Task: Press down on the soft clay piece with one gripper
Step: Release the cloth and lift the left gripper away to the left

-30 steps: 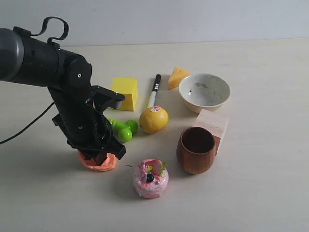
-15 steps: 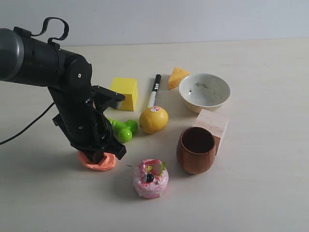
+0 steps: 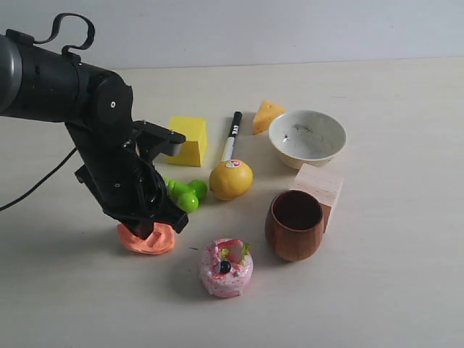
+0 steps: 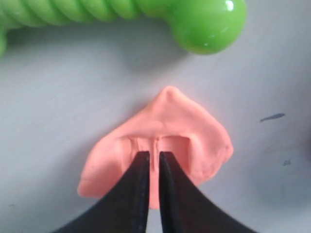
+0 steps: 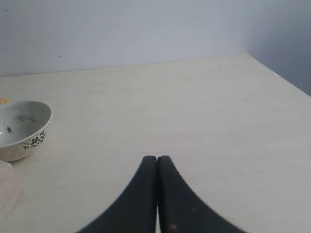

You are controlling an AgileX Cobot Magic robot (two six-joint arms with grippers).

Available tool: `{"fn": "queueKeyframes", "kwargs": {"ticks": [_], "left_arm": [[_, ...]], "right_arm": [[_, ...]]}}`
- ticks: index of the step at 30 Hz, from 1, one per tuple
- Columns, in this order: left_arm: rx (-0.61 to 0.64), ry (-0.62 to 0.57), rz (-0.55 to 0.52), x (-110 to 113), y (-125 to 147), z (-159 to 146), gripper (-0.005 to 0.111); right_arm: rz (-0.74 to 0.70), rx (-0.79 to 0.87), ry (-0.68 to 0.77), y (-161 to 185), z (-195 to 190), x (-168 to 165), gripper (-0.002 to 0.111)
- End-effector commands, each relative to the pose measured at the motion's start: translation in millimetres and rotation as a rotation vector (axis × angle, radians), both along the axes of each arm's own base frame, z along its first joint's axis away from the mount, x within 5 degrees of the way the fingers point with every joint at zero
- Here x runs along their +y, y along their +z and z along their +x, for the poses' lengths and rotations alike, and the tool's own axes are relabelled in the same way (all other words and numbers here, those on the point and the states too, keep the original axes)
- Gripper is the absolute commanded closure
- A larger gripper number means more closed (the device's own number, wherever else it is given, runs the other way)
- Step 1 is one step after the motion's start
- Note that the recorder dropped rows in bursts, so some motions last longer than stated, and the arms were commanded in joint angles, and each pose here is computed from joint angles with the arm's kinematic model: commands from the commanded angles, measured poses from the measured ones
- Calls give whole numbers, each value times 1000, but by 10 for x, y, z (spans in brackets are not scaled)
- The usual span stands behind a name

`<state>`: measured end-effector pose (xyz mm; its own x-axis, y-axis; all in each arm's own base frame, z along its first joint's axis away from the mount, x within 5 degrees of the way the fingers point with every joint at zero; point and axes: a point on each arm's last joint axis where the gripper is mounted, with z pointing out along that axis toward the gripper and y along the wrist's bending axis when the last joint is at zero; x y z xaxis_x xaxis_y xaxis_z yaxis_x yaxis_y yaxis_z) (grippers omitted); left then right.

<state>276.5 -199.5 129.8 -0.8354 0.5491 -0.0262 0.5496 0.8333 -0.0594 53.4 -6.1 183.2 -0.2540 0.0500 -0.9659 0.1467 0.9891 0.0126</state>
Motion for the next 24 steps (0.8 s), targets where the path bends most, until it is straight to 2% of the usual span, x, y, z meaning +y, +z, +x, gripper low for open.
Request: {"fn": "queueKeyframes", "kwargs": {"ticks": [1, 4, 10, 15, 20, 24], "left_arm": [[-123, 84, -66, 52, 140, -24, 98], [-311, 86, -199, 180, 499, -197, 107], [-448, 126, -319, 425, 1100, -550, 107], [-572, 158, -432, 632, 1450, -844, 107], [-714, 126, -490, 807, 1743, -1056, 107], [-849, 50, -456, 936, 1913, -1151, 107]], "right_arm": [[-10, -12, -6, -4, -1, -5, 108], [-10, -12, -6, -4, -1, -5, 108], [-10, -12, -6, -4, -1, -5, 108], [-10, -12, -6, -4, -1, -5, 108], [-10, -12, -6, -4, -1, -5, 108], [-10, -12, -6, -4, -1, -5, 108]]}}
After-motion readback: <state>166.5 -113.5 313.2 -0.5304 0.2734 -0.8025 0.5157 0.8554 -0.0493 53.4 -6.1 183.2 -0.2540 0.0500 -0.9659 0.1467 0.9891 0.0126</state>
